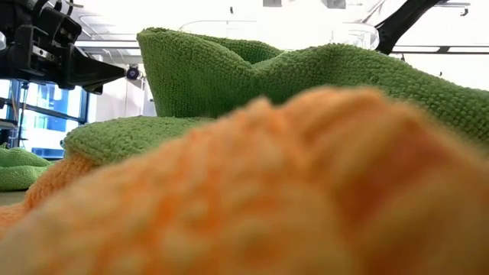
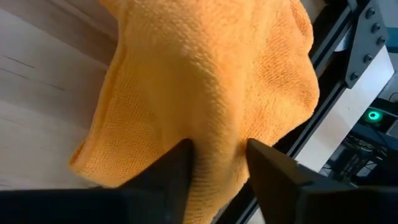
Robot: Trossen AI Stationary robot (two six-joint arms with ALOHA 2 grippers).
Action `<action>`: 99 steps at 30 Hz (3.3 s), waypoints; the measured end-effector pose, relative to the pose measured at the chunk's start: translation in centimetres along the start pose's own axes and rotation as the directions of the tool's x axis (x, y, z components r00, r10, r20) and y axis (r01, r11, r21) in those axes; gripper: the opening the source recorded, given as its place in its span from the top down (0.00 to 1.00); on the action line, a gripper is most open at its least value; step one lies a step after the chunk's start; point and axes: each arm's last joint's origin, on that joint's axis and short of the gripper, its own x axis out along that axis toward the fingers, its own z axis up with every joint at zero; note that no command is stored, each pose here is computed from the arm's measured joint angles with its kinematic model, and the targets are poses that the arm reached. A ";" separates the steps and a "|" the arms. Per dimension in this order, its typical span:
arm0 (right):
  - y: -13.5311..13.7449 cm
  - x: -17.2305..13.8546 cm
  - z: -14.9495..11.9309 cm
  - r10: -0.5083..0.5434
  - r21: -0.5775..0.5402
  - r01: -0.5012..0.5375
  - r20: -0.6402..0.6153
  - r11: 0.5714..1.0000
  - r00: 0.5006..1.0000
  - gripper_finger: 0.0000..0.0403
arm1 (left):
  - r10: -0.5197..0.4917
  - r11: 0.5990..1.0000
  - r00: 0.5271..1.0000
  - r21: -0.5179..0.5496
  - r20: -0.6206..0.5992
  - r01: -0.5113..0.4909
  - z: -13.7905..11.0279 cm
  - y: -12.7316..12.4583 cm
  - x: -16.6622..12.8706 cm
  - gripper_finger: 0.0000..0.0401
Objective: Sort microfiber towel by color & place in baskets
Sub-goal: Put the yellow microfiber towel into the right transparent bin
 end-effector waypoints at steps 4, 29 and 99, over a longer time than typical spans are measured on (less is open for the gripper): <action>-0.2 -0.4 -0.2 0.003 -0.005 -0.003 0.018 1.000 1.000 0.93 | 0.000 1.000 1.000 0.000 0.000 0.000 0.0 0.0 0.0 1.00; -9.3 -15.0 -15.0 0.051 0.294 -0.309 0.644 0.904 0.763 1.00 | 0.000 1.000 1.000 0.000 0.001 0.000 0.0 0.0 0.0 1.00; 22.2 -20.0 -7.3 0.790 -0.812 -0.231 0.386 0.536 0.477 1.00 | 0.000 1.000 1.000 0.000 0.000 0.000 0.0 0.0 0.0 1.00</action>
